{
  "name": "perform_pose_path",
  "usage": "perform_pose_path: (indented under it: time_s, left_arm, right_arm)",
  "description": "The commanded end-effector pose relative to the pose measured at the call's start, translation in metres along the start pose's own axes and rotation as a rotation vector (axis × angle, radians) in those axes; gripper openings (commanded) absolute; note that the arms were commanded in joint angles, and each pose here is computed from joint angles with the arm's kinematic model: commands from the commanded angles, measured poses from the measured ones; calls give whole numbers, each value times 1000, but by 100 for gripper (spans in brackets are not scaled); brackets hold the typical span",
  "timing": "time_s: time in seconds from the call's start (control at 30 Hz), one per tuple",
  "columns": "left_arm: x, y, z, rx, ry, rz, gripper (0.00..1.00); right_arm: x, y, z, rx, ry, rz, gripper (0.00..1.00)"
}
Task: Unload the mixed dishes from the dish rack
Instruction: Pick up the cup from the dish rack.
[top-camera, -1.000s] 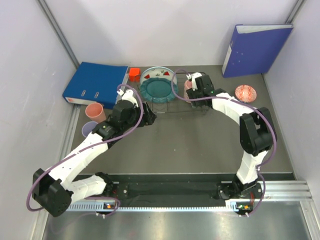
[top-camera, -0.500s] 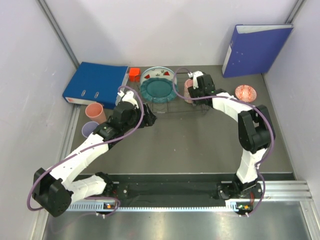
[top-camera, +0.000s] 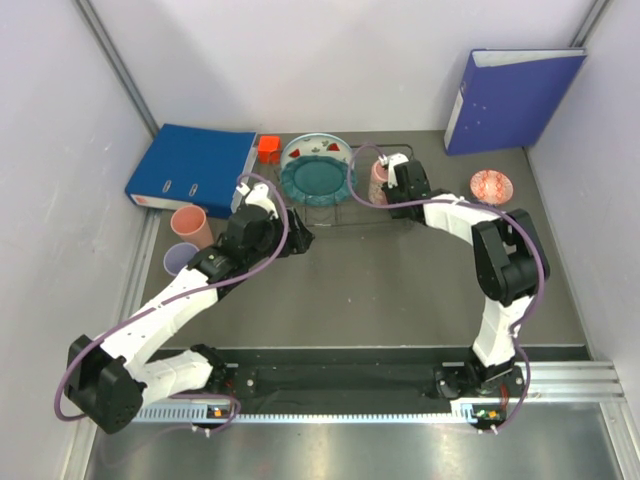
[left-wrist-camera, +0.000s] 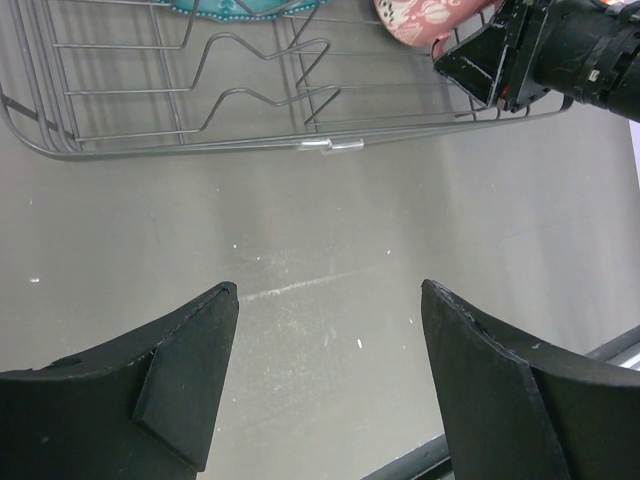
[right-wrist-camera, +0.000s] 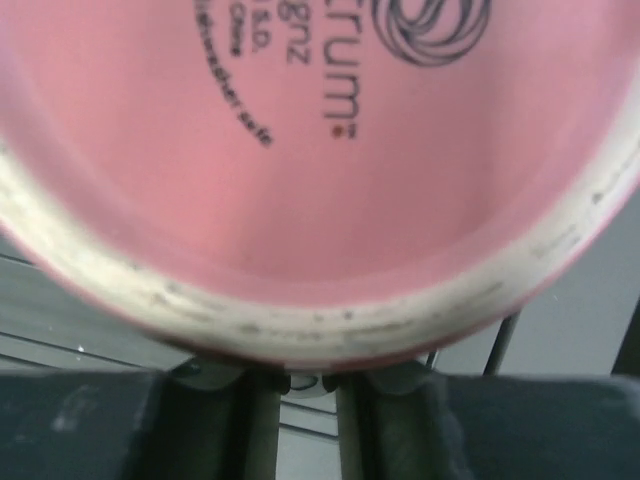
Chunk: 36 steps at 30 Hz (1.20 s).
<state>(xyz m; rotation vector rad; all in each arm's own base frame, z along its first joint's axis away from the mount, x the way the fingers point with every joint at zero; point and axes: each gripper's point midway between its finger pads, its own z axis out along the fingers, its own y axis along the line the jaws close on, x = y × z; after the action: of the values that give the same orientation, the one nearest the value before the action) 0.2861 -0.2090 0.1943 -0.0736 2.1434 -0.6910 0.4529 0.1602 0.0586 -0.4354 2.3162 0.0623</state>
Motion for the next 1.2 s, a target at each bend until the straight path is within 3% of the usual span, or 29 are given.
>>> perform_pose_path:
  time_s: [0.0,0.07,0.47,1.0,1.17]
  left_arm:
    - [-6,-10,0,44,-34,-1,78]
    - [-5,-10,1,44,-32,-1,78]
    - [-2,-11,2,44,-28,1,78]
    - [-2,-9,4,36,-30,5,78]
    - [0,-10,6,44,-25,-1,78]
  right_arm:
    - [-8,-18,-12,63,-48,39,8]
    - [-9,-20,-15,74,-54,43,0]
    - [-20,-24,-35,134,-117,79,0]
    - [-91,-10,-107,67,-269,105,0]
    - [-80,-5,-104,53,-234,96,0]
